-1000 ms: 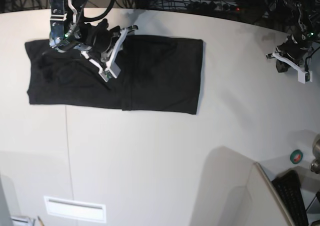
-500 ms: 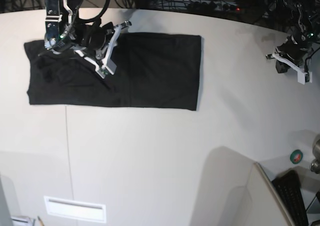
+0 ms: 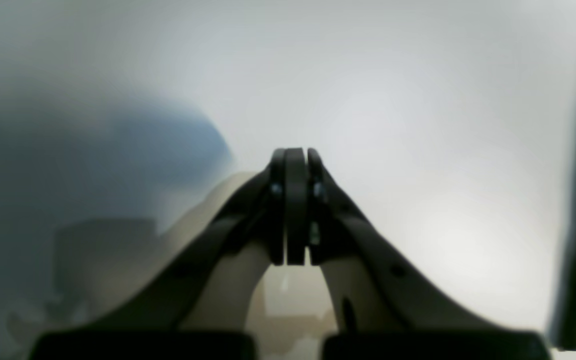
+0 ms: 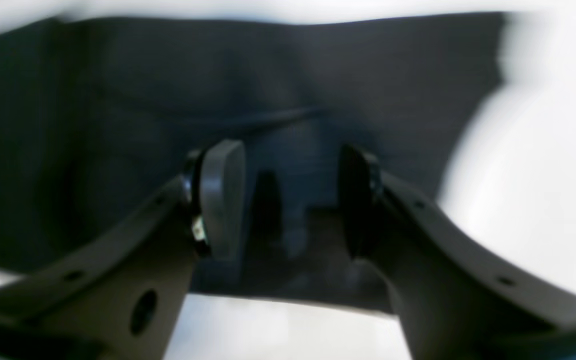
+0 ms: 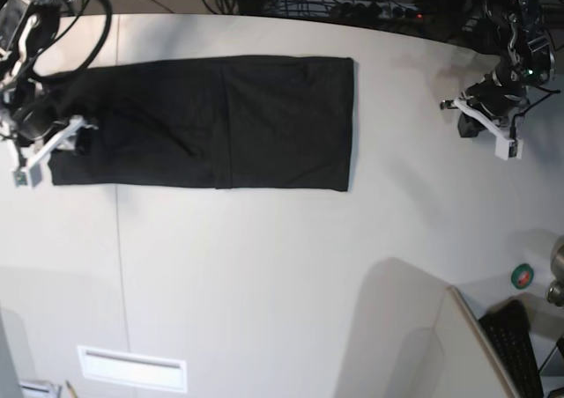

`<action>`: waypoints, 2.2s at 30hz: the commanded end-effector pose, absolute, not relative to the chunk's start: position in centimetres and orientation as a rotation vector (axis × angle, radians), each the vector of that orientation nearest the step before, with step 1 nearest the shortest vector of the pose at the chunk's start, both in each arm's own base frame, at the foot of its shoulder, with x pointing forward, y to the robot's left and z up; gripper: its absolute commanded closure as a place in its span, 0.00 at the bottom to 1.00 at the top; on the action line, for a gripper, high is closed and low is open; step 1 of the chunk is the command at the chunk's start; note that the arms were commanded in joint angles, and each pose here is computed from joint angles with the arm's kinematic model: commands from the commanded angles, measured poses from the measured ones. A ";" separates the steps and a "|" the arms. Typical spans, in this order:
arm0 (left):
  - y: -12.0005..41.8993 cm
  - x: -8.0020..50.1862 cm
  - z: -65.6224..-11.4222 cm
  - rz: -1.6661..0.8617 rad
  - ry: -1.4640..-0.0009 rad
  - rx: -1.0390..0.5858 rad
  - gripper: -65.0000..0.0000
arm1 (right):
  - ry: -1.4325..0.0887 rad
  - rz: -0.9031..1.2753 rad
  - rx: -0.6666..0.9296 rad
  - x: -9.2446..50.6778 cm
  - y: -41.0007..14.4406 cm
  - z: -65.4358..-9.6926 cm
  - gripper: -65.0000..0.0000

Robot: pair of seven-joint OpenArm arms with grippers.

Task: Layout the t-shirt on the table in an organized manner, then fold the t-shirt properly
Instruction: 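Grasp both ends of the black strip with both grippers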

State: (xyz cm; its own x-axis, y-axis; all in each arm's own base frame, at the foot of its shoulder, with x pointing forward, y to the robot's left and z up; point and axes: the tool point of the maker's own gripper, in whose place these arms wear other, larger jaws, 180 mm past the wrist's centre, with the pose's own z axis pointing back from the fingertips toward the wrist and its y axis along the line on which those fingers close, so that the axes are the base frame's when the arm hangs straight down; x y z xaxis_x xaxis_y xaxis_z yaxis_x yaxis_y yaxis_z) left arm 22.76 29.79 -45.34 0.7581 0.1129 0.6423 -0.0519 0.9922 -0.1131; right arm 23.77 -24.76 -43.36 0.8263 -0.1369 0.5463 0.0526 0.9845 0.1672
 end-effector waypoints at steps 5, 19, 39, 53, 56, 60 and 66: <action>26.0 25.1 -45.0 0.015 -0.739 -0.157 1.00 | -0.543 -0.289 0.172 24.2 -31.0 -45.8 0.41; 20.2 25.2 -49.0 -0.069 -0.686 -0.278 1.00 | -0.380 -0.307 0.334 22.9 -30.3 -49.9 0.41; 13.6 25.8 -50.2 -0.082 -0.683 -0.402 1.00 | -0.187 -0.284 0.495 20.1 -25.5 -50.6 0.42; 13.5 25.9 -50.1 -0.084 -0.686 -0.402 1.00 | -0.181 -0.282 0.523 19.9 -24.3 -50.7 0.42; 12.5 25.7 -50.3 -0.109 -0.675 -0.417 1.00 | -0.157 -0.227 0.521 20.0 -23.3 -50.9 0.42; 11.7 25.5 -50.4 -0.134 -0.666 -0.429 1.00 | -0.169 -0.224 0.518 20.4 -23.4 -50.8 0.43; 11.7 25.8 -50.2 -0.133 -0.672 -0.428 1.00 | -0.254 -0.260 0.488 21.5 -25.0 -50.5 0.80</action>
